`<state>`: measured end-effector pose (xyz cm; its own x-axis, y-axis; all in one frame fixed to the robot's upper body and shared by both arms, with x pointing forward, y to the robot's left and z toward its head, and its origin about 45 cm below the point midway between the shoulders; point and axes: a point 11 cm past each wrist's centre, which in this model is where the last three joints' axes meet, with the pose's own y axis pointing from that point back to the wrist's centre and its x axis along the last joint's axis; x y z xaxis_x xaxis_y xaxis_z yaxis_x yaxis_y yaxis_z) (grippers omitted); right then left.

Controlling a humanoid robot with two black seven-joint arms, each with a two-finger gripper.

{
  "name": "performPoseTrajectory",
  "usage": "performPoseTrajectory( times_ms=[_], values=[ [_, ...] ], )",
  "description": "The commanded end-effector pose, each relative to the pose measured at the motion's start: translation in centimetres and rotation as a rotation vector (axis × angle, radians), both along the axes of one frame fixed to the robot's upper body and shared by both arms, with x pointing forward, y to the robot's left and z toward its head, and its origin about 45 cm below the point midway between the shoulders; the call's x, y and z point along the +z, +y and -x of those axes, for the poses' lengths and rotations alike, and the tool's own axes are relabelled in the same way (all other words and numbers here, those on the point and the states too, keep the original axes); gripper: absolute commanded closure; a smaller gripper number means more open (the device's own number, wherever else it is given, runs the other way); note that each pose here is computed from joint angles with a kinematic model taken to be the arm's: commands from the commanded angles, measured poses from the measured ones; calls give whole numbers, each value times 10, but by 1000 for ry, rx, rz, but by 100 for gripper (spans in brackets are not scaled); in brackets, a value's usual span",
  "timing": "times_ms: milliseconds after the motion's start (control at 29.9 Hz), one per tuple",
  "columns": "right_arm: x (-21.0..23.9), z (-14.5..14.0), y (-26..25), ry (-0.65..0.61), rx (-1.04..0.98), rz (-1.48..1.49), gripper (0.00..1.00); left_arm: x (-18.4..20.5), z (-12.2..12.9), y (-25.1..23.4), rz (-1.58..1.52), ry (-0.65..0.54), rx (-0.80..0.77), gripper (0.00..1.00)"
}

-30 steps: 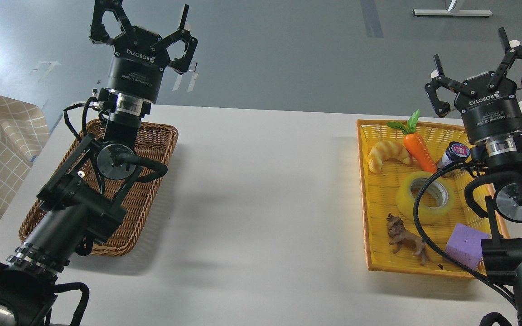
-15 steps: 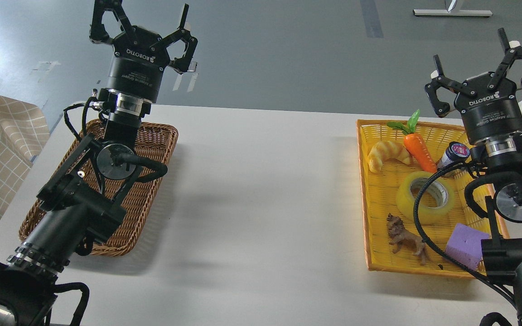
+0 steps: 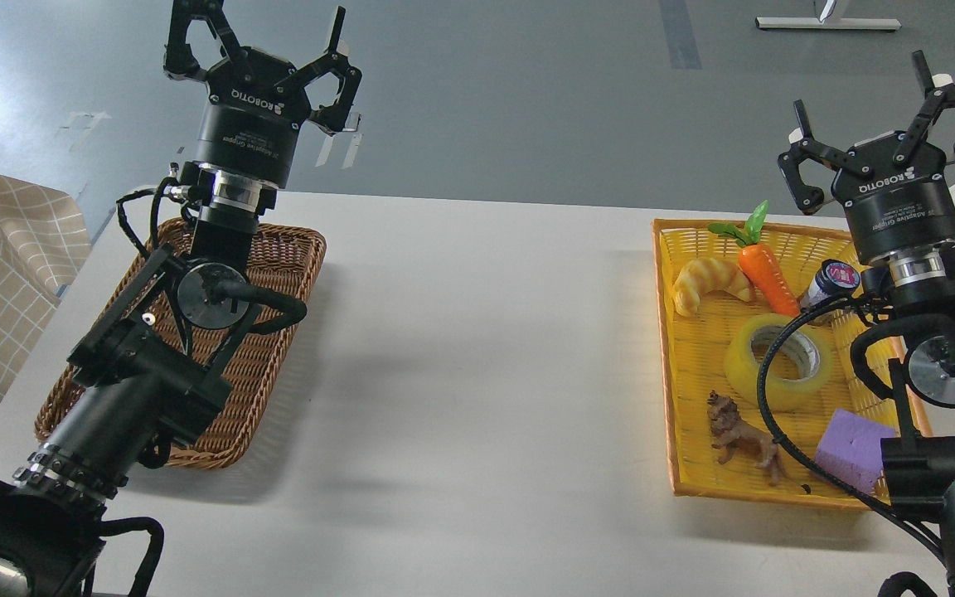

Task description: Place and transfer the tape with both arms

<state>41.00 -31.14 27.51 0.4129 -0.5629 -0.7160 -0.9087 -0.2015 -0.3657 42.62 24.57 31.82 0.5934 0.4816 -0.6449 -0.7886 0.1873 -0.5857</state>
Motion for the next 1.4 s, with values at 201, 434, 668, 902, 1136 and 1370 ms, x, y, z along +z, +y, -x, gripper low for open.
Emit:
performPoseTrajectory(
  times_ms=[201,434,668,902,1136,1370],
  values=[
    [-1,0,-1,4,0,2,0,0,0,1,-1,0,3,2],
    [0,0,-1,1,-1,5,0,0,0,1,-1,0,3,2],
    [2,1,-6,-2,-6,18,0,0,0,1,1,0,3,2],
    [2,1,-6,-3,-6,19,0,1,0,0,3,-1,2,2],
    [3,0,-6,-4,-6,19,0,1,0,0,4,-2,1,2],
    [3,0,-6,-4,-6,19,0,1,-1,1,3,-3,2,2]
  ],
)
